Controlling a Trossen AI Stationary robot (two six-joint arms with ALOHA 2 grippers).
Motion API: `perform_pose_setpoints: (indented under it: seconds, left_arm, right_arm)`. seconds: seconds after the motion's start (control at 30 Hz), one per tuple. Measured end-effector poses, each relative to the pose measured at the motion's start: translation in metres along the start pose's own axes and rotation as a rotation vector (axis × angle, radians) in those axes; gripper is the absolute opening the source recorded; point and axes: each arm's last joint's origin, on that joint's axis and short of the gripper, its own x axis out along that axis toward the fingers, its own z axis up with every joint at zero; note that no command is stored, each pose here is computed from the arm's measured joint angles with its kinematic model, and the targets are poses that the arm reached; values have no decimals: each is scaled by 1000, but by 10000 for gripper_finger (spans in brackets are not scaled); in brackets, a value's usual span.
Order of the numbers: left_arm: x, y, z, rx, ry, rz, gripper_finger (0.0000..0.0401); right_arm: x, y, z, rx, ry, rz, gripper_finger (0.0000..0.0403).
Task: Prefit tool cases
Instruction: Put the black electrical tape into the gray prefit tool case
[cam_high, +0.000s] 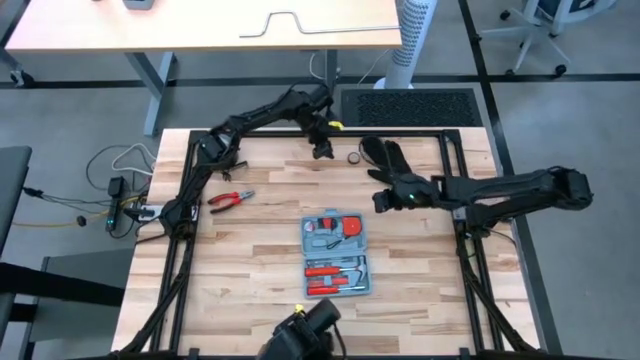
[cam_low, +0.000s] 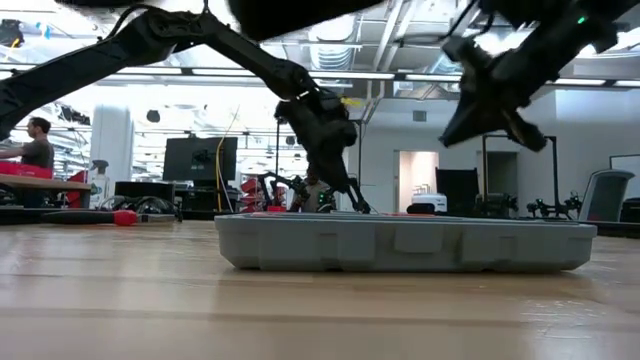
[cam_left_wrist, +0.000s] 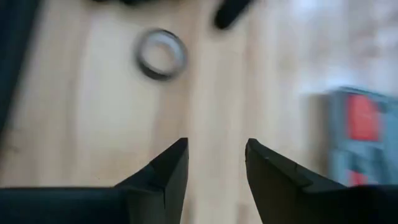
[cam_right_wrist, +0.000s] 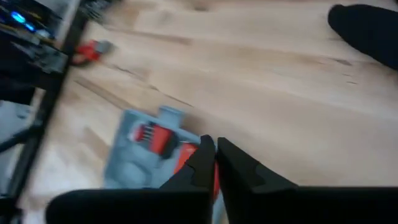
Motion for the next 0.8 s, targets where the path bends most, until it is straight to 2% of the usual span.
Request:
perform_pose_setpoints:
  seconds: [0.1,0.3,0.4,0.53,0.63,0.7,0.8]
  left_arm:
    - [-9,1,-9,-51,31,-93,142]
    - [-24,11,-28,-154,83,-227,103]
    - [-28,9,-30,-157,84,-261,83]
    - [-36,-4,-19,-94,82,-167,53]
    - [-44,-16,-4,-22,49,-17,29]
    - [-56,-26,7,14,12,75,14]
    - [-81,-41,16,52,-58,118,2]
  right_arm:
    - [14,-6,12,-36,56,-41,7]
    - [42,-6,55,-120,85,-66,4]
    - [57,-9,79,-154,109,-59,3]
    - [77,-22,106,-165,145,-64,3]
    - [89,-30,123,-161,154,-70,2]
    - [95,-36,132,-156,150,-83,2]
    - [103,-42,147,-158,136,-97,2]
